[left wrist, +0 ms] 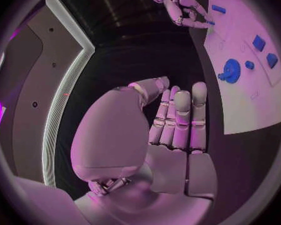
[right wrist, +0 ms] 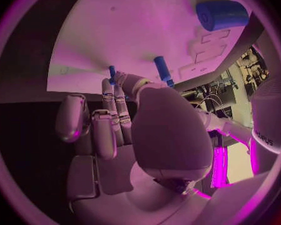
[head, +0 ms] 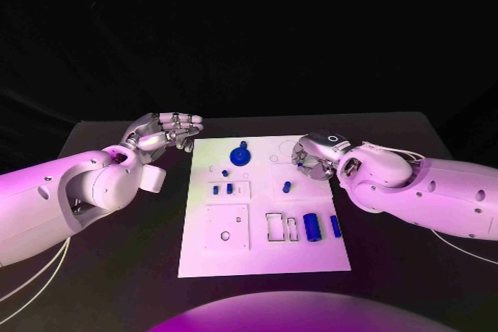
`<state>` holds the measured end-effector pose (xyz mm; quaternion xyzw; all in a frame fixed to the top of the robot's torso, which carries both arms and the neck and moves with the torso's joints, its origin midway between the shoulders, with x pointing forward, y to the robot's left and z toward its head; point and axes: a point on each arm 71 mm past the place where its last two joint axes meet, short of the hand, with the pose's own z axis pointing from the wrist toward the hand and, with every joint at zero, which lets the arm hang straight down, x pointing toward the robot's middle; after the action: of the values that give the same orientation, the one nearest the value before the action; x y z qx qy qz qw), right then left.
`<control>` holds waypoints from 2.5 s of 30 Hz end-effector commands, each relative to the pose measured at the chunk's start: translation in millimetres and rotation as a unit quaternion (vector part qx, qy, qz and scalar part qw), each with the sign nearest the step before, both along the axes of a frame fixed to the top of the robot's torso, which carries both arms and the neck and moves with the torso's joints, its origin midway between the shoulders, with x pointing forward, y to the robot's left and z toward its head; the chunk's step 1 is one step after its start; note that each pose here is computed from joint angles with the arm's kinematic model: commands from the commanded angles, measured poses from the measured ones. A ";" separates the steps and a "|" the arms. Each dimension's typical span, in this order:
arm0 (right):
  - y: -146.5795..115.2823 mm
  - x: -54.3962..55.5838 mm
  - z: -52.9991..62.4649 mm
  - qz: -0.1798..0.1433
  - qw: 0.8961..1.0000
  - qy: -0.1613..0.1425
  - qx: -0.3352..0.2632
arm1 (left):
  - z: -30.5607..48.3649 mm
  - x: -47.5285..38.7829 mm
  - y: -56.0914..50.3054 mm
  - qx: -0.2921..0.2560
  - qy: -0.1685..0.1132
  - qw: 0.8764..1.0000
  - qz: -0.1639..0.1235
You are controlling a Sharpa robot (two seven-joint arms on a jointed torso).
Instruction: Assemble the parts on the task board
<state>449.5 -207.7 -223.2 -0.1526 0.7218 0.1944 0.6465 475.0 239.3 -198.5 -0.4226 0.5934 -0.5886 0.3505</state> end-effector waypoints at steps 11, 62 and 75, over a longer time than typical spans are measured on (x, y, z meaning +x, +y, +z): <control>10.9 -11.7 23.6 0.015 0.998 -0.014 0.058 | 0.8 0.6 -1.1 0.001 -0.005 1.000 0.002; 114.8 -77.7 -38.9 0.146 0.973 0.091 0.154 | -5.7 8.8 -25.4 0.005 -0.011 1.000 -0.026; 117.0 -80.0 -43.7 0.145 0.972 0.094 0.157 | -5.7 8.2 -23.4 0.007 -0.009 1.000 -0.027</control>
<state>370.5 -91.9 -266.1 -0.1249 0.7089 0.4122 0.5585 484.1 218.2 -205.3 -0.4055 0.6035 -0.5908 0.3498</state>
